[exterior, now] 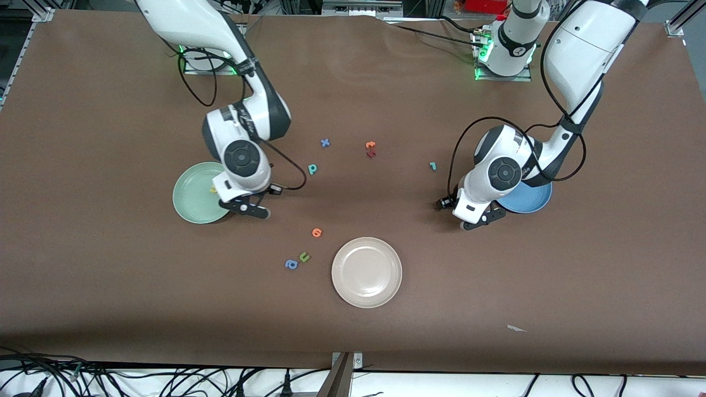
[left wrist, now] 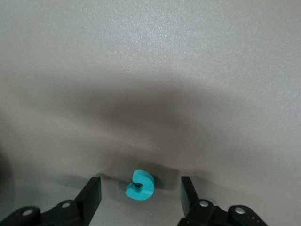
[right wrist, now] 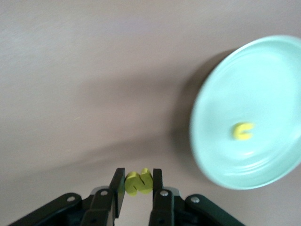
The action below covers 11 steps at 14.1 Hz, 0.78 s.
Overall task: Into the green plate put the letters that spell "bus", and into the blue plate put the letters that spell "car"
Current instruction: 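Release the yellow 2 on the green plate while the left gripper grasps teal c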
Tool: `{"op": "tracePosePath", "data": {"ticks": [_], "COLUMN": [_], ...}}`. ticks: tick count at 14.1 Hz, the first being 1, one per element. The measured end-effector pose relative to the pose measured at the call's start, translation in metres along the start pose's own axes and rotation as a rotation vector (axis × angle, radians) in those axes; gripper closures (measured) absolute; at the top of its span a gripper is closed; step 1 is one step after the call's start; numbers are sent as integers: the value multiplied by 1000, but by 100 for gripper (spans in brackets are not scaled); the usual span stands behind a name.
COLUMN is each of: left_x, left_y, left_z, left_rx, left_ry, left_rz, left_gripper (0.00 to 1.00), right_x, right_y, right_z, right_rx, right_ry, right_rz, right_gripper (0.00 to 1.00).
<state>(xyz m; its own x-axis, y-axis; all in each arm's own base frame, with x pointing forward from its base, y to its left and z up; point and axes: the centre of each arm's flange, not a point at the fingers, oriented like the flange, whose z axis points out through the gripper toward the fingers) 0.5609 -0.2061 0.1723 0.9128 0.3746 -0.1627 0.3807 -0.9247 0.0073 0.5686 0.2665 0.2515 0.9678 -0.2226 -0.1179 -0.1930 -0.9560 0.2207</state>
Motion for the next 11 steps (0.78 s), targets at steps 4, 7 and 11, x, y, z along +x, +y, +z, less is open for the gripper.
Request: {"op": "tracePosePath", "data": {"ticks": [4, 7, 11], "left_x": [1, 1, 2], "left_y": [-1, -1, -1], "left_z": [2, 2, 1], "left_rx": [2, 2, 1], "left_ry": [-2, -2, 0], "left_rz": [-3, -7, -18], "left_gripper": [33, 48, 58], "right_x": [33, 43, 52], "right_y": [68, 107, 145], "right_z": [13, 41, 72], "right_rx": [-50, -54, -35], "right_ry": [-32, -44, -31], "right_rz": [-86, -128, -157], "right_gripper": [73, 73, 58]}}
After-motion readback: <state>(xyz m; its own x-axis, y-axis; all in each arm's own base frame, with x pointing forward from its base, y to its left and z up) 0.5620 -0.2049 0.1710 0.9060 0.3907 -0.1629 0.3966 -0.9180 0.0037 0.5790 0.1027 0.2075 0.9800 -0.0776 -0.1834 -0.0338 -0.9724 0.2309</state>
